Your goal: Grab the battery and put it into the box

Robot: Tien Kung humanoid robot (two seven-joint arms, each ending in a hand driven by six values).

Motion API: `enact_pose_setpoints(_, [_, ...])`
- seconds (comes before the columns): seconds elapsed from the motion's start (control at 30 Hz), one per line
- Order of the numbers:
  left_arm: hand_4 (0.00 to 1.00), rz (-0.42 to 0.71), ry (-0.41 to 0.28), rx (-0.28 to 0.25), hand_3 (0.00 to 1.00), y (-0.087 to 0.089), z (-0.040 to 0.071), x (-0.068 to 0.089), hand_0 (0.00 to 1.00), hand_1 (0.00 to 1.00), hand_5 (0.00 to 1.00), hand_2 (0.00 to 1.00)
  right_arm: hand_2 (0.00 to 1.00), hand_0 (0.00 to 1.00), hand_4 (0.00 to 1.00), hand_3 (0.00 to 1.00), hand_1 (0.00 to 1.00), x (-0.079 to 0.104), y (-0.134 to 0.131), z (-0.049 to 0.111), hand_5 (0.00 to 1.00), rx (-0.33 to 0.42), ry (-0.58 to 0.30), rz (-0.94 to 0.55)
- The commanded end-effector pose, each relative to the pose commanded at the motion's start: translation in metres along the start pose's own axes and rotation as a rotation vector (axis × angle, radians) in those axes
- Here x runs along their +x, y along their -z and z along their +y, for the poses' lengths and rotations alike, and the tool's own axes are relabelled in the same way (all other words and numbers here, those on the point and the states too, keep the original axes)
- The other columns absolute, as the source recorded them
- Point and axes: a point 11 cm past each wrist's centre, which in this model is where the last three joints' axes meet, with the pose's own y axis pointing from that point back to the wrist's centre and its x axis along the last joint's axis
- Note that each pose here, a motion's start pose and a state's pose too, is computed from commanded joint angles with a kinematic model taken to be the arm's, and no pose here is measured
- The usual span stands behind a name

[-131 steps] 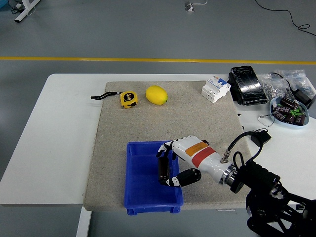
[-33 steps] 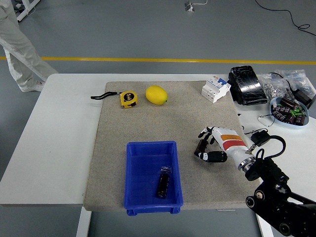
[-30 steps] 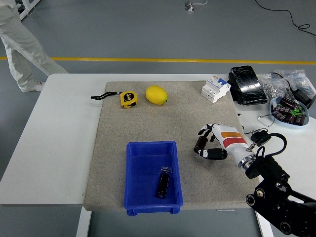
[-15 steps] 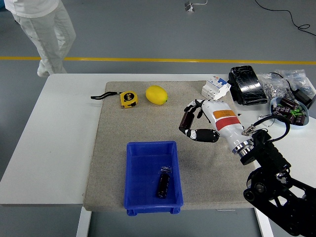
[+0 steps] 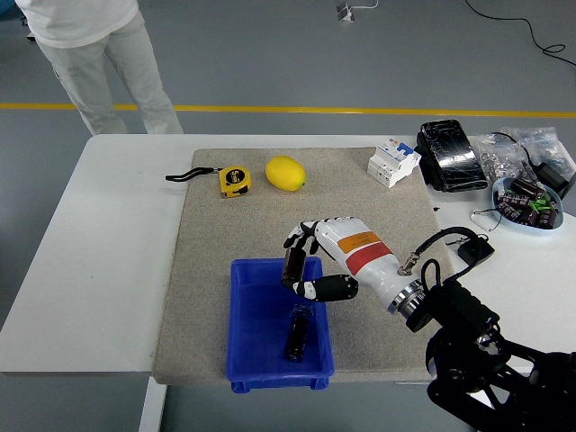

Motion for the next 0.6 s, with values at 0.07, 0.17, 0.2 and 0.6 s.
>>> enact_pose_setpoints(0.07, [0.665,0.001,0.001,0.0,0.66,0.0,0.0,0.0,0.733,0.707,0.722,0.761,0.81,0.602,0.987,0.937,0.692,-0.001,0.001,-0.001,0.35,0.002,0.002,-0.012])
enact_pose_setpoints(0.17, [0.665,0.0,0.004,0.0,0.66,0.001,0.0,-0.001,0.733,0.707,0.723,0.761,0.901,0.725,0.992,0.998,0.785,-0.001,0.002,-0.002,0.35,0.005,0.0,-0.017])
enact_pose_setpoints(0.2, [0.665,0.0,0.005,0.001,0.66,0.001,0.0,-0.001,0.733,0.707,0.723,0.761,0.901,0.725,0.992,0.998,0.785,-0.001,0.002,-0.002,0.35,0.007,-0.002,-0.019])
enact_pose_setpoints(0.6, [0.665,-0.003,0.008,0.005,0.66,0.002,0.0,-0.002,0.733,0.707,0.723,0.761,0.907,0.739,0.976,0.987,0.783,0.016,0.002,-0.005,0.333,0.005,-0.072,-0.039])
